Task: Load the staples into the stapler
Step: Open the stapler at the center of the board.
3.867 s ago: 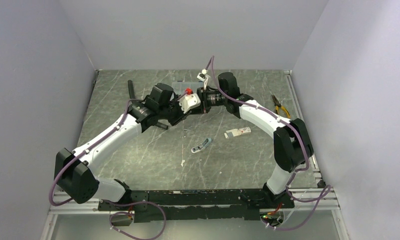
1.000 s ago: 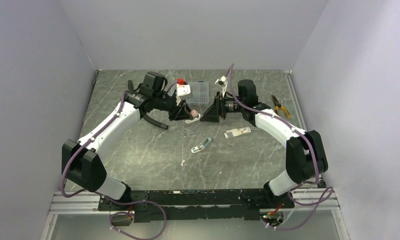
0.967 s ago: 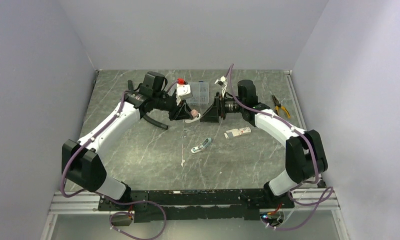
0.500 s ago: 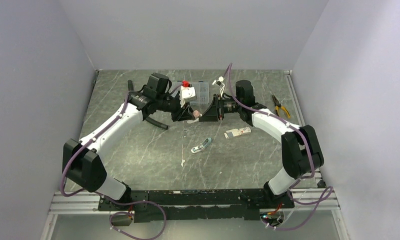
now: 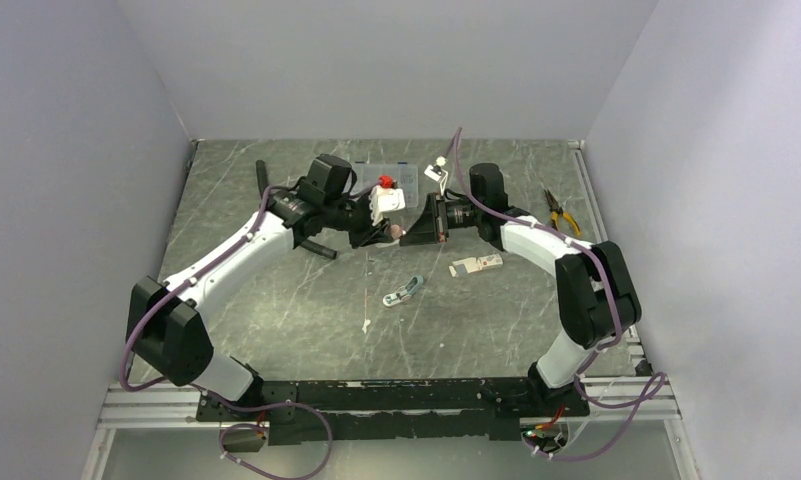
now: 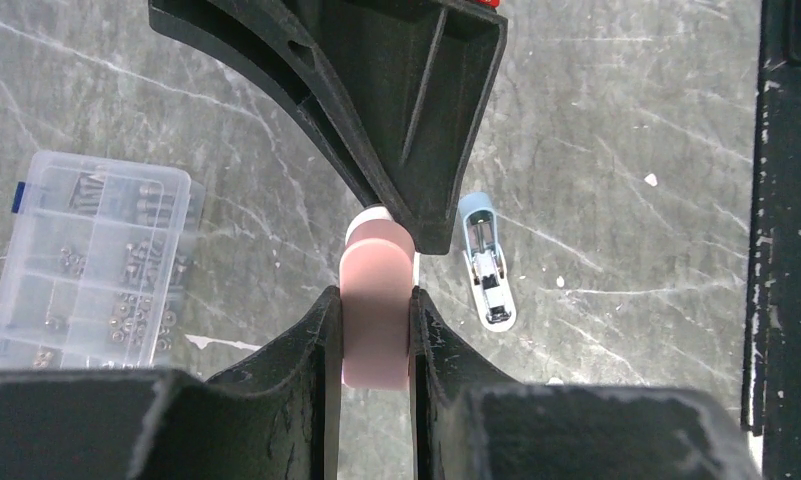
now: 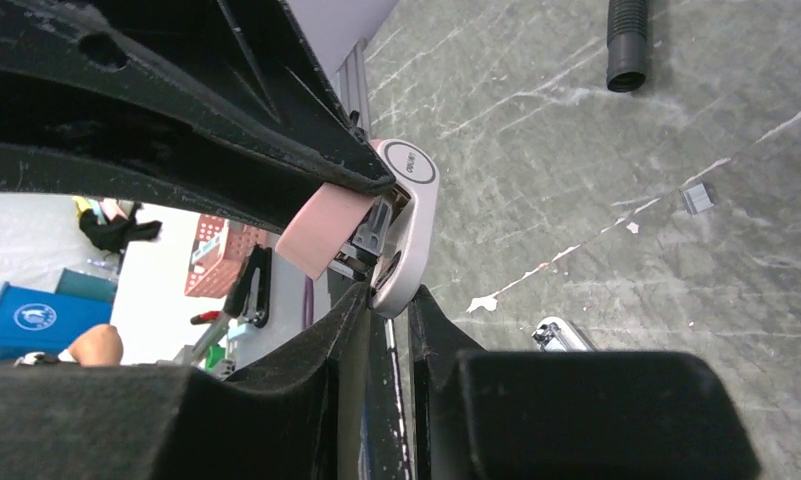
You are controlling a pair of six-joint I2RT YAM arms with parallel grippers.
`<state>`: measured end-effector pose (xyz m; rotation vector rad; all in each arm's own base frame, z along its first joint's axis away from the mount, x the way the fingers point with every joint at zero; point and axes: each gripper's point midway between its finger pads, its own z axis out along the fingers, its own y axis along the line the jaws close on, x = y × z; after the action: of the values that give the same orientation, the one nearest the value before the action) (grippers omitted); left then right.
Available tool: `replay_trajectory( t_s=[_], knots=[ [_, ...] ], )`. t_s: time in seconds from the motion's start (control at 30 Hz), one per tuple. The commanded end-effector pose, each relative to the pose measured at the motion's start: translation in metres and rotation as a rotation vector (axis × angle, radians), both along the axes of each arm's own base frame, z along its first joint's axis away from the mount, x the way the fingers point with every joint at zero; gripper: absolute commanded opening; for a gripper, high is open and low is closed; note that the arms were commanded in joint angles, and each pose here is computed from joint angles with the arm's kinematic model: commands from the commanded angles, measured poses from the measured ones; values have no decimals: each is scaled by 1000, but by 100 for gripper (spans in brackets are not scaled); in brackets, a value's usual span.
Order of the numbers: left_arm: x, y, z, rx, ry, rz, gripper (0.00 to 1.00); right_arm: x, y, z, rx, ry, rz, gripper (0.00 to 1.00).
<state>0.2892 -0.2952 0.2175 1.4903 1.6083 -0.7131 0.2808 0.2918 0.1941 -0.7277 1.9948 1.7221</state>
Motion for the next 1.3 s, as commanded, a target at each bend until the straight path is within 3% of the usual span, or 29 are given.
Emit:
replay_trajectory(
  t_s=[0.0,0.1,0.83,1.27],
  knots=[
    [-18,-18,11,-30,-36,-97,3,22,4,0,-11,-51,-77,5],
    [-19,-19,10,-27,-43,-99,3,25,2,-9,-35,-31,-117,0],
    [-16,-11,21,-132,-52,-92,3,45,-41,-42,-58,-12,-389,0],
    [-14,3,26,-192,-4,-93,3,45,-54,-43,-50,-48,-410,0]
  ],
)
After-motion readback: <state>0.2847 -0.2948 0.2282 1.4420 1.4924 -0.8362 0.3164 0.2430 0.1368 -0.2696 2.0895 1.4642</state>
